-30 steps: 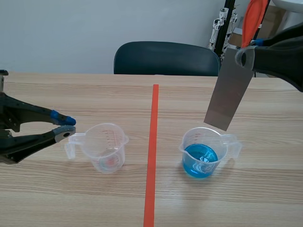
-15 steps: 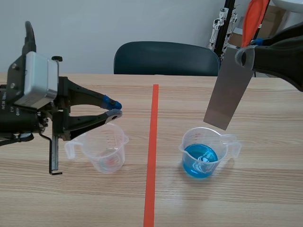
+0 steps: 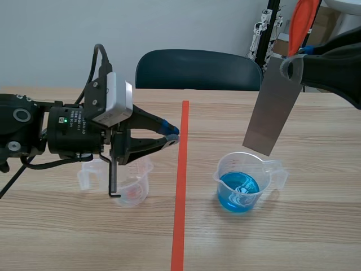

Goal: Do the redox reaction experiment. move the plate over the blue solution

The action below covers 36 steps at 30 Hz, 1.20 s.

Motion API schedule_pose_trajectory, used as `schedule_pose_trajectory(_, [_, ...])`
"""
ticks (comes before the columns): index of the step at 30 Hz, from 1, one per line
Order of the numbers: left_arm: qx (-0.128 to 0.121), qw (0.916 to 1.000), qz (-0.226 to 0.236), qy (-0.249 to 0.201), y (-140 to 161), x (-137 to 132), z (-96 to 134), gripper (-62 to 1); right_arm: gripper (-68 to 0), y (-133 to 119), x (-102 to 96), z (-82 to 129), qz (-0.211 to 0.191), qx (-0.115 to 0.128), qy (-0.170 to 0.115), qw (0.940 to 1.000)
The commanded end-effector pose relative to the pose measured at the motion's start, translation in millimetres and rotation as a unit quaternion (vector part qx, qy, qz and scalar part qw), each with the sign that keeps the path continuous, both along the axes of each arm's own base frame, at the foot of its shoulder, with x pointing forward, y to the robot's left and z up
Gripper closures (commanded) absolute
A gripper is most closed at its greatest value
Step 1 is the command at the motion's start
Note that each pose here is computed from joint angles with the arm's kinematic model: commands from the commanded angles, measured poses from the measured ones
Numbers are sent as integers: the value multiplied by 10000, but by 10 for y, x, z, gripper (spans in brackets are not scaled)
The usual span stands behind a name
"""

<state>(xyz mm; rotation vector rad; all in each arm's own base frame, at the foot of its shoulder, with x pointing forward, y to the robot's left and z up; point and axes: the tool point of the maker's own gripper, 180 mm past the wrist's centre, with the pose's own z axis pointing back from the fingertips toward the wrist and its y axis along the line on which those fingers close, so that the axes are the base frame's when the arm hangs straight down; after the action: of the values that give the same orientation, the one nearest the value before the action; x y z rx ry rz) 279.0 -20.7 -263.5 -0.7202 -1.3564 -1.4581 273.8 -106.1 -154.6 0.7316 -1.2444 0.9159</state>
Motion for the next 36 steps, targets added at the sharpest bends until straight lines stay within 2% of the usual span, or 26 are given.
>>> schedule_pose_trajectory(1, [-148, 9998, -116, -23, -87, 11, 102, -70, -6, 0, 34, 123, -14, 121, -128, 9998])
schedule_pose_trajectory(12, [-179, 9993, -259, 188, -286, 92, 47, -70, -6, 0, 34, 122, -12, 120, -126, 9998])
schedule_pose_trajectory(19, [-166, 9990, -347, 240, -292, 81, 68, -70, -6, 0, 34, 123, -13, 121, -126, 9998])
schedule_pose_trajectory(28, [-55, 9968, -613, 515, -293, -22, 34, -70, -6, 0, 34, 123, -13, 123, -126, 9998])
schedule_pose_trajectory(36, [-71, 9967, -614, 532, -294, -23, 39, -70, -6, 0, 34, 123, -13, 121, -126, 9998])
